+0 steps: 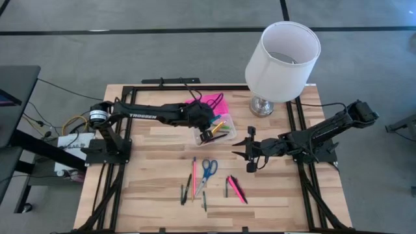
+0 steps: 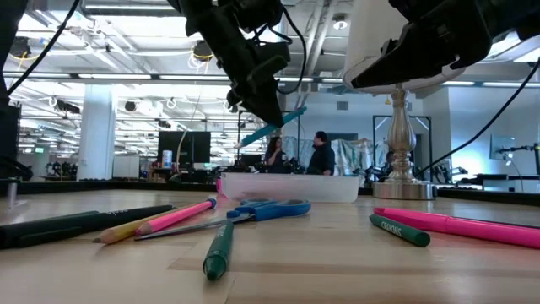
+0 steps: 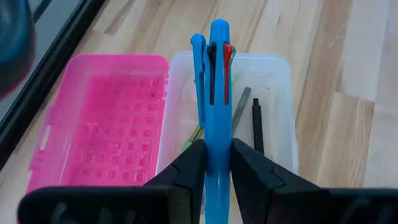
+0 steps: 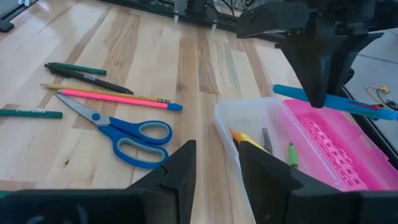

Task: Pick & place school supplies into a supply box
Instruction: Put the blue pen into the pink supply box, then put the red crayon into the pink supply box

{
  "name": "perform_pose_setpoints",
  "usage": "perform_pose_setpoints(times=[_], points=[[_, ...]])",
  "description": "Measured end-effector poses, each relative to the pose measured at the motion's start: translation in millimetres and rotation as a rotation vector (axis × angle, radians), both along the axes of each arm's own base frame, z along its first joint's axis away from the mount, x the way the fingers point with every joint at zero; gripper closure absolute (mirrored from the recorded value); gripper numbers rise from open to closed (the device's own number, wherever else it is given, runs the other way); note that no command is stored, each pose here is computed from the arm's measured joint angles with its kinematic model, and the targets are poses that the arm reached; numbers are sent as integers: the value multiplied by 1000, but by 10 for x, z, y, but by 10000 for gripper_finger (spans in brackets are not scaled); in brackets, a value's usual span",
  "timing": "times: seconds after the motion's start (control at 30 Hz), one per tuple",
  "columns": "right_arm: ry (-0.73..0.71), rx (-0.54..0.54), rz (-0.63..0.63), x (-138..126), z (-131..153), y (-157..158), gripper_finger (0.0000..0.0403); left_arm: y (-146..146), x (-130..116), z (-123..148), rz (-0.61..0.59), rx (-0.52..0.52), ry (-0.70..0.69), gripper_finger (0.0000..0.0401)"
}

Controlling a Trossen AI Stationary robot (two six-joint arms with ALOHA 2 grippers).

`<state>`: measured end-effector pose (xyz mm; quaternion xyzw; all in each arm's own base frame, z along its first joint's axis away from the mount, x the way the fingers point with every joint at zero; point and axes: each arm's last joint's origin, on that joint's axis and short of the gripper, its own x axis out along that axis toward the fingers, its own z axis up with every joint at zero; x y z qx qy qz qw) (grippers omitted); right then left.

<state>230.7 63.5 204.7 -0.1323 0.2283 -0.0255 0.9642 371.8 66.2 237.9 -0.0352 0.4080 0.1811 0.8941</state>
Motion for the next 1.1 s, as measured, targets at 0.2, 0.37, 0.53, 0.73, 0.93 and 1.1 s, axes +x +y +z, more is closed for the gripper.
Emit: perform_pose_setpoints(times=[0.2, 0.37, 0.53, 0.73, 0.93, 1.1], points=[[-2, 15, -7, 0, 0, 0, 285, 7, -2, 2, 23, 22, 2, 335], [1, 23, -7, -5, -4, 10, 285, 15, -3, 2, 38, 37, 3, 310], [0, 32, 2, -14, -4, 42, 285, 16, -1, 3, 38, 38, 1, 276], [21, 126, -32, -43, -32, 83, 285, -12, 1, 1, 21, 43, 8, 250], [92, 266, -93, -122, -106, 166, 285, -298, -51, -70, -100, 57, 140, 247], [152, 367, -113, -166, -231, 356, 285, -684, -207, -158, -121, 88, 328, 247]])
